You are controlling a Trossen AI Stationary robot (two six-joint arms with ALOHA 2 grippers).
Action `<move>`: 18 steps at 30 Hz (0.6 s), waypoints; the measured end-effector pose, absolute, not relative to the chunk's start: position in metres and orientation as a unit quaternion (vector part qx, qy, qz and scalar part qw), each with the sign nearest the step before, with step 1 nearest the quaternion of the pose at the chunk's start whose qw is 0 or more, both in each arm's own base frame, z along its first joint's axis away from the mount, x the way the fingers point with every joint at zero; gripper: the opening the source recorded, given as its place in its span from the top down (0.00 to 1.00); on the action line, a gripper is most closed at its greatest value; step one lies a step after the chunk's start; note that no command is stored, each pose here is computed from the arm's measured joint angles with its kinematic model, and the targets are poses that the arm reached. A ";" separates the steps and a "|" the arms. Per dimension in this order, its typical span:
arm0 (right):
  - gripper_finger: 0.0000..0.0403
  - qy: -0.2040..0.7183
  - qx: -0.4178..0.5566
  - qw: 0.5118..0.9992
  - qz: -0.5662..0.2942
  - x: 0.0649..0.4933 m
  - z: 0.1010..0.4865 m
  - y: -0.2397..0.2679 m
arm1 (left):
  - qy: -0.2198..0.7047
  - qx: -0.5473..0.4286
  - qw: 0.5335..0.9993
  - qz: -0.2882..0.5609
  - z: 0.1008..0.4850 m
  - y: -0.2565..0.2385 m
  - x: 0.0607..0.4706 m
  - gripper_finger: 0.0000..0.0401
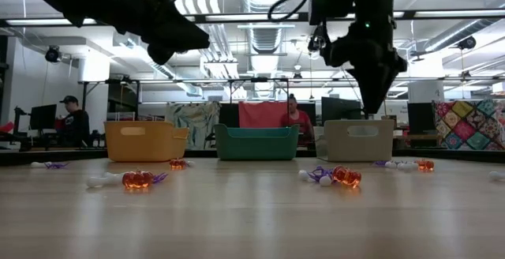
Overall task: Sort Halloween decoration
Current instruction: Put the small violet spider toy into the green bin
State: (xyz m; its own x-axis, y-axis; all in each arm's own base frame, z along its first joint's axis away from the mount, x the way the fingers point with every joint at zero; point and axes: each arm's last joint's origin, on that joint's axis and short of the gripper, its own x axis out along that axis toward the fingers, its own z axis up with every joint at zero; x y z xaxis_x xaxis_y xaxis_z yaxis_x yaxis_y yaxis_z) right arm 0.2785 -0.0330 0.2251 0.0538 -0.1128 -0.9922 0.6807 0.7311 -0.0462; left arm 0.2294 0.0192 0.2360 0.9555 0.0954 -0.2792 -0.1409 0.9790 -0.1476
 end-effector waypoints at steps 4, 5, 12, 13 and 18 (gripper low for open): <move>0.83 0.640 0.218 0.679 -0.286 0.273 0.214 -0.029 | 0.134 -0.073 0.987 0.058 0.237 0.019 0.230 0.82; 0.83 0.645 0.214 0.676 -0.285 0.271 0.210 -0.027 | 0.135 -0.073 0.986 0.058 0.237 0.019 0.230 0.82; 0.83 0.654 0.187 0.677 -0.281 0.258 0.174 -0.013 | 0.135 -0.064 0.987 0.058 0.237 0.019 0.230 0.82; 0.83 0.654 0.187 0.677 -0.282 0.257 0.171 -0.012 | 0.134 -0.061 0.987 0.057 0.237 0.019 0.231 0.82; 0.83 0.637 0.169 0.688 -0.304 0.256 0.166 -0.012 | 0.132 -0.060 0.988 0.057 0.238 0.020 0.233 0.82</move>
